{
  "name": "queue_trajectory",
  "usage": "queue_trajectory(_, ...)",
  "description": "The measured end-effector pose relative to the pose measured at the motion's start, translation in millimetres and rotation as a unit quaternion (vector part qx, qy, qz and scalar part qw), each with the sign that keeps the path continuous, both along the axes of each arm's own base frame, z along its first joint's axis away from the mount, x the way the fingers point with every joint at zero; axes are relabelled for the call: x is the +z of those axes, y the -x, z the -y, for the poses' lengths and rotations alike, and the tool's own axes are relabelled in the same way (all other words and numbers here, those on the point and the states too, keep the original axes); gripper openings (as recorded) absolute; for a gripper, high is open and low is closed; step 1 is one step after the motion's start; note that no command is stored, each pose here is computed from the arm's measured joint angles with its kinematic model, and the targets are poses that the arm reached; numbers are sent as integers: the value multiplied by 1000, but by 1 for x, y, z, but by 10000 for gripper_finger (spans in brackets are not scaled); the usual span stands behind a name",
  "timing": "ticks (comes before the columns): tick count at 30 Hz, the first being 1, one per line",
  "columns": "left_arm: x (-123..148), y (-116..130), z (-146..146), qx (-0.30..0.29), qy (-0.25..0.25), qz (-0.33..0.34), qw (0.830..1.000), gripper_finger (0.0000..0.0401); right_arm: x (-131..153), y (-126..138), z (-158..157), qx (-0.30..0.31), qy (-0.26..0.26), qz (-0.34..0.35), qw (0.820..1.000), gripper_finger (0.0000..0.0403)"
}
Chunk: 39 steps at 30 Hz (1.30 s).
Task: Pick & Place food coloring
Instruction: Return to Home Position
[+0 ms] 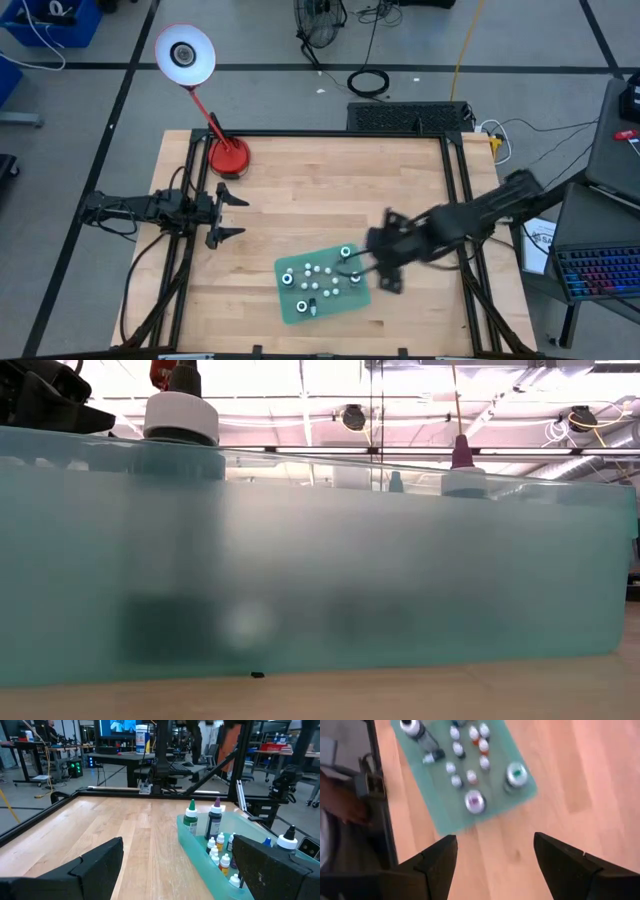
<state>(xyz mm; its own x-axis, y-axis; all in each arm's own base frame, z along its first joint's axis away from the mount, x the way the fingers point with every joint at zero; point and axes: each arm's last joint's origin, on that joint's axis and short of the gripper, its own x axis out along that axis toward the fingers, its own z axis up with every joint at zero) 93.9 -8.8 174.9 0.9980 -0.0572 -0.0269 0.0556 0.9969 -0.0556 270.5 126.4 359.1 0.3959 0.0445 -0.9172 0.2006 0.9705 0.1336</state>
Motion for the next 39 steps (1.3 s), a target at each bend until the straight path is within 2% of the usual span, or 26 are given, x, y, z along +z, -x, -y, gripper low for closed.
queue_trajectory(2,0,0,0,0,0,0,1000,365,15,24,5,-21,-3,18,1000,249)
queue_trajectory(5,0,0,0,0,0,0,1000,365,19,61,7,-48,52,89,994,249)
queue_trajectory(8,0,0,0,0,0,0,1000,365,7,90,11,-34,84,139,986,248)
queue_trajectory(12,0,0,0,0,0,0,1000,365,-27,119,20,-39,67,189,979,248)
queue_trajectory(16,0,0,0,0,0,0,1000,365,-68,127,29,-33,77,281,956,248)
queue_trajectory(20,0,0,0,0,0,0,1000,365,-109,131,36,19,76,368,926,249)
queue_trajectory(24,0,0,0,0,0,0,1000,365,-127,137,50,60,17,473,879,247)
queue_trajectory(27,0,0,0,0,0,2,1000,365,-139,143,63,75,6,525,847,248)
queue_trajectory(32,0,0,0,0,0,0,1000,365,-157,151,83,37,19,556,830,248)
queue_trajectory(39,0,0,0,0,0,0,1000,365,-176,156,95,80,5,574,815,249)
